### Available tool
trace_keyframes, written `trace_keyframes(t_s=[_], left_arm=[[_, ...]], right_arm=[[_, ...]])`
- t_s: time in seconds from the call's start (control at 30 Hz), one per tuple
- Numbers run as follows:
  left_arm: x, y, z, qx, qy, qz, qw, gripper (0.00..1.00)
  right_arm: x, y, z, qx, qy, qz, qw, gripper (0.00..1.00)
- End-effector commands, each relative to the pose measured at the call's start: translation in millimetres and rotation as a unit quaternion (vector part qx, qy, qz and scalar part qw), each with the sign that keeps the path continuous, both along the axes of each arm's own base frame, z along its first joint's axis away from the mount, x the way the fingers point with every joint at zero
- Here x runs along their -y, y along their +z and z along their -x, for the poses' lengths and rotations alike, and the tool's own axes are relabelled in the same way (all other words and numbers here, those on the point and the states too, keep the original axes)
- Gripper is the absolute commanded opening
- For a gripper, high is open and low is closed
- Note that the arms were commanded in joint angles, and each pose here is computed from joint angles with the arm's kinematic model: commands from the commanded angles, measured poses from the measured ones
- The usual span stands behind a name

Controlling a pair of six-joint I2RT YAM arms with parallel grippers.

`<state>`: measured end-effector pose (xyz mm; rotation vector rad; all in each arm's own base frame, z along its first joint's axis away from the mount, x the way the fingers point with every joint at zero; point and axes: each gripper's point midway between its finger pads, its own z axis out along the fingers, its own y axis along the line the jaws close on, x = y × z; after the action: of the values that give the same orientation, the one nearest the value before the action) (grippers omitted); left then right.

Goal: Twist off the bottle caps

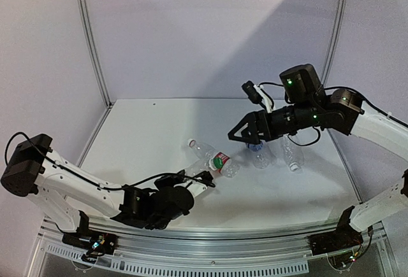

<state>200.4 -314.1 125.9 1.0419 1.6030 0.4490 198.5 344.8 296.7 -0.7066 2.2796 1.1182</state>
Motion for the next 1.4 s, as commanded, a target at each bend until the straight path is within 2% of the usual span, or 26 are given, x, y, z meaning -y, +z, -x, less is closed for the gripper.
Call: trace_keyframes(t_s=[0.0,0.1,0.33,0.6,0.93,1.37], left_arm=[[4.0,9.0,-1.1,0.017,0.008,0.005,1.0,0.05],[2.6,14.5,-0.2,0.021,0.007,0.014,1.0,0.05],[0.8,19.9,0.3,0.025,0.005,0.025,0.999,0.05],[0.3,21.4,0.4,0.027,0.006,0.025,0.999,0.05],[-0.2,22.8,0.6,0.027,0.006,0.028,0.999,0.05],[-0.7,22.8,0.4,0.026,0.007,0.031,0.999,0.05]], right_arm=[[1.8,-22.3,11.7,-0.141,-0.009,0.008,0.99,0.72],[-4.8,-38.5,9.8,-0.163,-0.001,0.023,0.986,0.7],[-25.4,-38.8,2.8,-0.204,0.005,-0.013,0.979,0.64],[-43.2,-57.4,1.0,-0.259,0.013,-0.022,0.966,0.59],[-43.6,-63.9,1.5,-0.265,0.014,-0.017,0.964,0.51],[-37.5,-71.5,9.6,-0.277,0.017,-0.005,0.961,0.48]])
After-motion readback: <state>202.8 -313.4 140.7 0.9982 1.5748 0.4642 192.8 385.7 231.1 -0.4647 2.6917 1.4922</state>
